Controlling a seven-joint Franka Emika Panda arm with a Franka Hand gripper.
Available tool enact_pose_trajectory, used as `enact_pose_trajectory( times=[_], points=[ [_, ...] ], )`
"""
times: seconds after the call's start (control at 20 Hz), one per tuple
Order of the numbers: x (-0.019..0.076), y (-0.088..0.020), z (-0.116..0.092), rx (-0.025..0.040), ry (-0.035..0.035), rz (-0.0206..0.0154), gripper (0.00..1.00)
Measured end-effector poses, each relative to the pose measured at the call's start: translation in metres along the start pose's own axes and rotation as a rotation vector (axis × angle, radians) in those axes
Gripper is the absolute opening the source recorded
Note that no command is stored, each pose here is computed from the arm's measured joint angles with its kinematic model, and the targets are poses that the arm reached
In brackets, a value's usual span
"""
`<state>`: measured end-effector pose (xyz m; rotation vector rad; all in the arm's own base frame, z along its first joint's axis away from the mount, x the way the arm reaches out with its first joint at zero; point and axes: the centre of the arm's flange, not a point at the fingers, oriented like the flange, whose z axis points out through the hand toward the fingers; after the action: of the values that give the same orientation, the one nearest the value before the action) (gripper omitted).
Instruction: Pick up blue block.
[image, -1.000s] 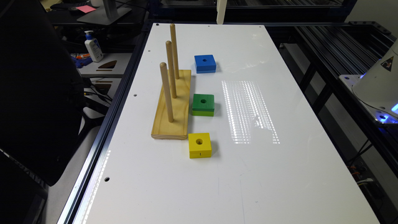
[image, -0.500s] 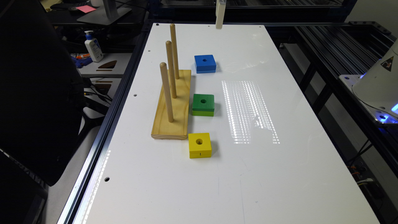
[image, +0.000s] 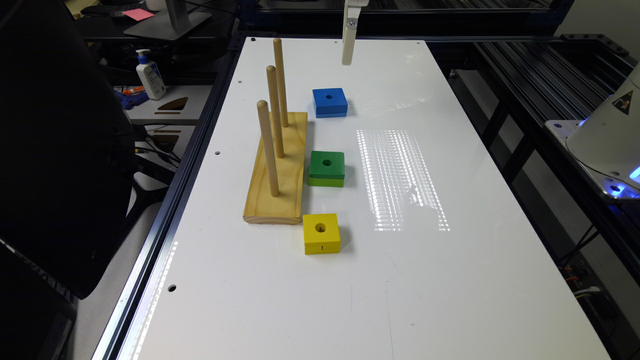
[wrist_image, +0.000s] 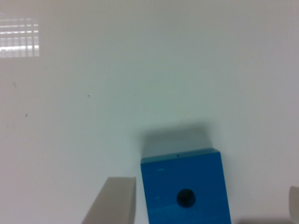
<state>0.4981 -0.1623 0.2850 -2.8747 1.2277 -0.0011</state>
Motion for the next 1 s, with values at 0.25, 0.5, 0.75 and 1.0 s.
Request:
enact_pose_trajectory(
  times=[0.25,0.5,0.75,1.0],
  points=[
    [0.0026,-0.001,0.021,0.0019,-0.0011,0.0001,1.0],
    [0.0024,-0.001,0.023,0.0008,-0.0034,0.0001,1.0],
    [0.003,-0.001,0.041,0.0007,-0.0082,0.0004,1.0],
    [0.0035,-0.001,0.048,0.0021,-0.007,0.0004,1.0]
  ],
)
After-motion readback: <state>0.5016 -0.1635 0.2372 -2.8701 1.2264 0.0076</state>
